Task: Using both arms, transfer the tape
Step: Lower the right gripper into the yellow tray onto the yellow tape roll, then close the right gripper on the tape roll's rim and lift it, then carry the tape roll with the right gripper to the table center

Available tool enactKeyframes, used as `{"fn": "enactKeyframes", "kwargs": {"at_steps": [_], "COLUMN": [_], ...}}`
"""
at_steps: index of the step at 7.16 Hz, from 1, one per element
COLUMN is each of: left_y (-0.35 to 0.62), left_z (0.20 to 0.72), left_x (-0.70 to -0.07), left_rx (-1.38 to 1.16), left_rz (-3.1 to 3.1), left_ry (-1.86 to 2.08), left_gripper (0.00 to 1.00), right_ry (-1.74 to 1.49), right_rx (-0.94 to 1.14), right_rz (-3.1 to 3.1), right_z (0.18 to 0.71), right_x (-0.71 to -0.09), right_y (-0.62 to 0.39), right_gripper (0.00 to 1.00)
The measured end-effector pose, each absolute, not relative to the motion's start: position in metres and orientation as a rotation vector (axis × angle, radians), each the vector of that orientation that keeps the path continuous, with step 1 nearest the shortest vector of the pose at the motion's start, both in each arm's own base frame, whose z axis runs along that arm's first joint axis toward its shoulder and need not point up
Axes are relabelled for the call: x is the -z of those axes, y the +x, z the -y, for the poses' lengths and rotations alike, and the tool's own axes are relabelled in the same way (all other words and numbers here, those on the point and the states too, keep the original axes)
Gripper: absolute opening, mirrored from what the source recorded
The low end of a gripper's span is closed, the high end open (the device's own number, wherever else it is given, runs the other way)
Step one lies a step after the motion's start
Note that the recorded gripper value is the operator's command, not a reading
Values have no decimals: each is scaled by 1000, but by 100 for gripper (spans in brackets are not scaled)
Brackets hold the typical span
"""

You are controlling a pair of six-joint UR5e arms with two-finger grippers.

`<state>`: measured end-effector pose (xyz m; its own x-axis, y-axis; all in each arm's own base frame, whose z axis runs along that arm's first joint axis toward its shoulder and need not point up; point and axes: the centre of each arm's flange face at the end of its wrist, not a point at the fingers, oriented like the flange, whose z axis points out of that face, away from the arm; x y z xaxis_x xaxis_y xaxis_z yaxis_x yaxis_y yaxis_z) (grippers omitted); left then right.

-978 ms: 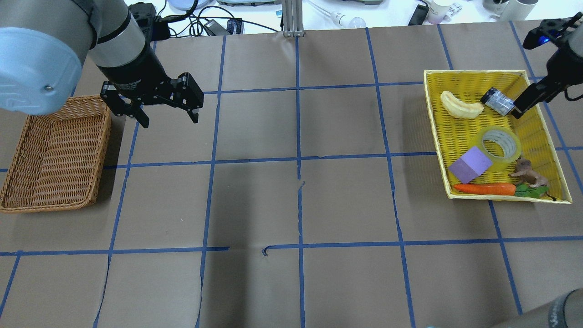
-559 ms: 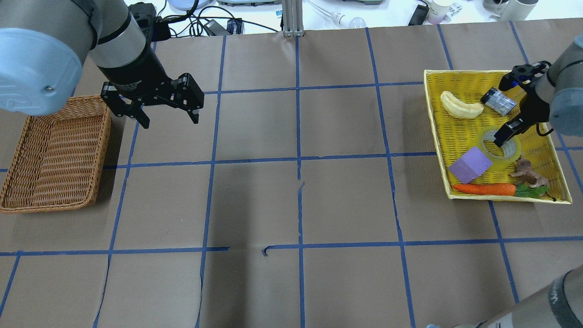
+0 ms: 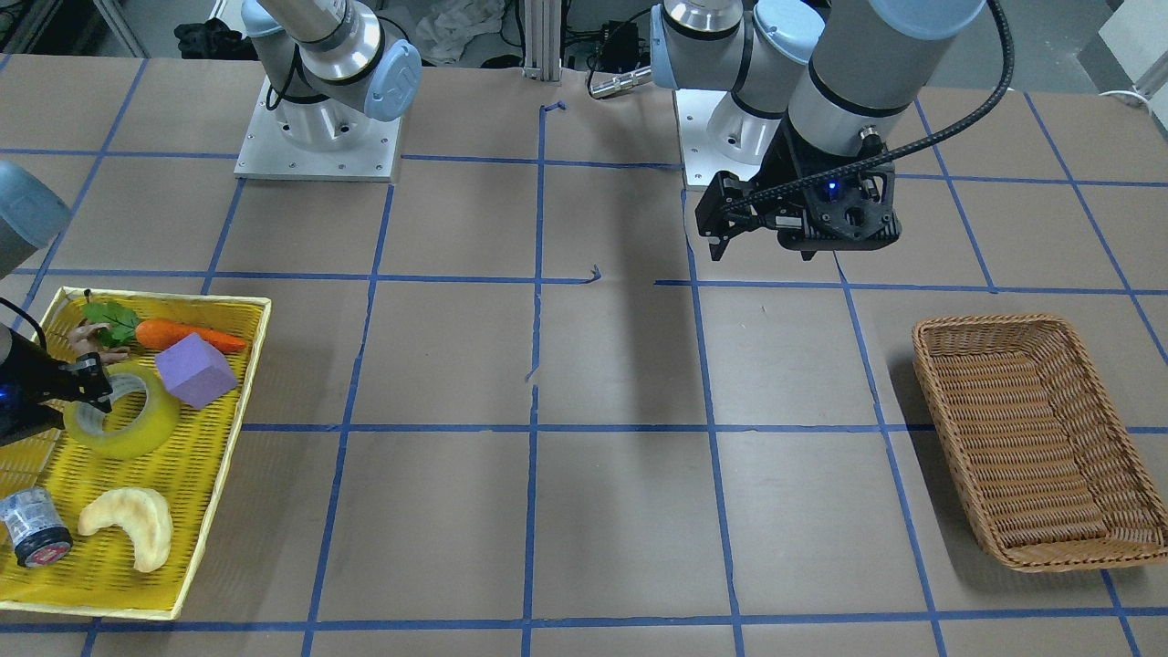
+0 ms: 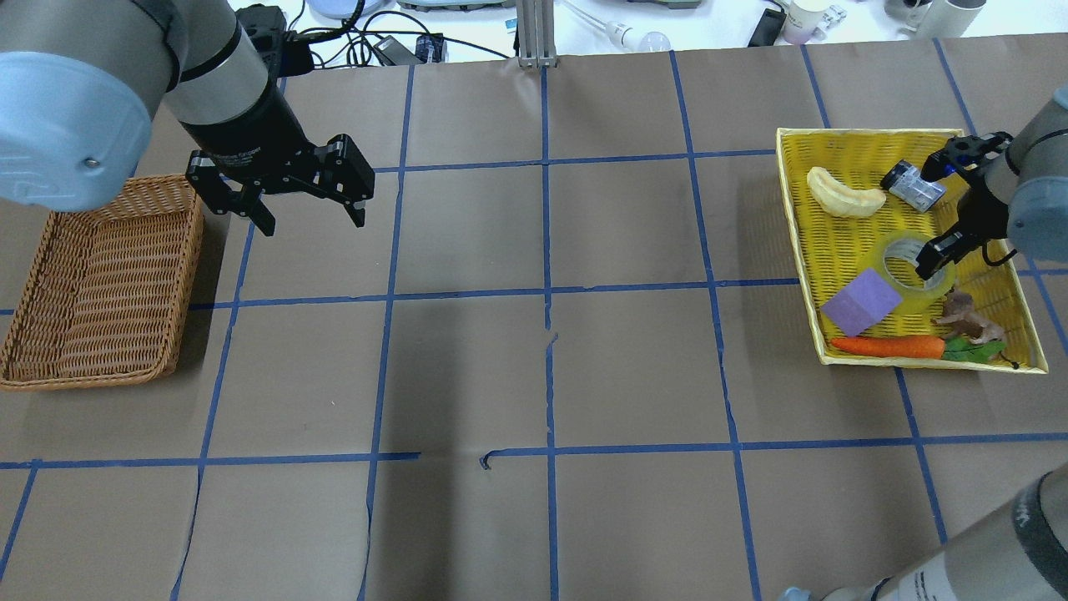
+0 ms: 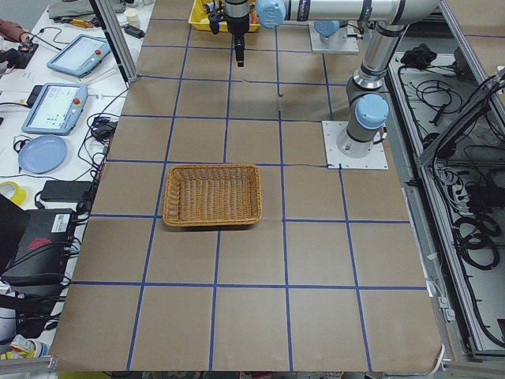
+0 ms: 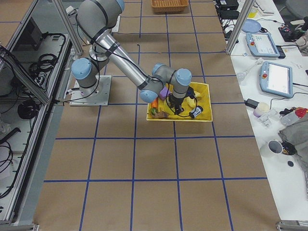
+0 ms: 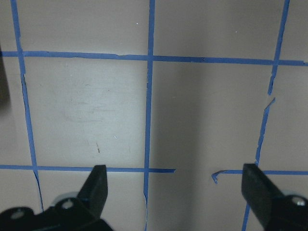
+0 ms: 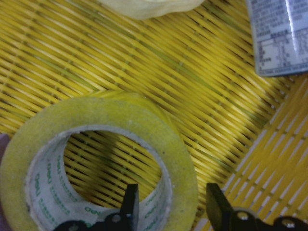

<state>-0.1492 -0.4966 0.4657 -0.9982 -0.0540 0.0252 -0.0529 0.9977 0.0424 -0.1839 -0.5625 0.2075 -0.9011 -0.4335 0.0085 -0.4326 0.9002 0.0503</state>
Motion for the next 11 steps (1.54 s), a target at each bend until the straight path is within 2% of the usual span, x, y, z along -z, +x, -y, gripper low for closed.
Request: {"fn": "enactKeyframes", "kwargs": {"at_steps": [4,7,9,11], "left_y": [-150,-150,-149,-149], "left_z": [497,497,497,497], "left_x": [-465,-465,-465,-465], "left_rx": [66,67,67,67], "left_rz": [3109,3108,3111,3113], "left_ry": [84,84,85,86], "left_gripper": [100,100,100,100], "right_ry": [685,650,609,454], "right_rx": [60,27,-12,-50], "right_rz": [3038,3044,3041,3074], "right_z": [564,599,630,642], "right_x": [-216,-291,-332,-341], "right_y": [-185,-174,-97,11], "right_gripper": [0,0,0,0]}}
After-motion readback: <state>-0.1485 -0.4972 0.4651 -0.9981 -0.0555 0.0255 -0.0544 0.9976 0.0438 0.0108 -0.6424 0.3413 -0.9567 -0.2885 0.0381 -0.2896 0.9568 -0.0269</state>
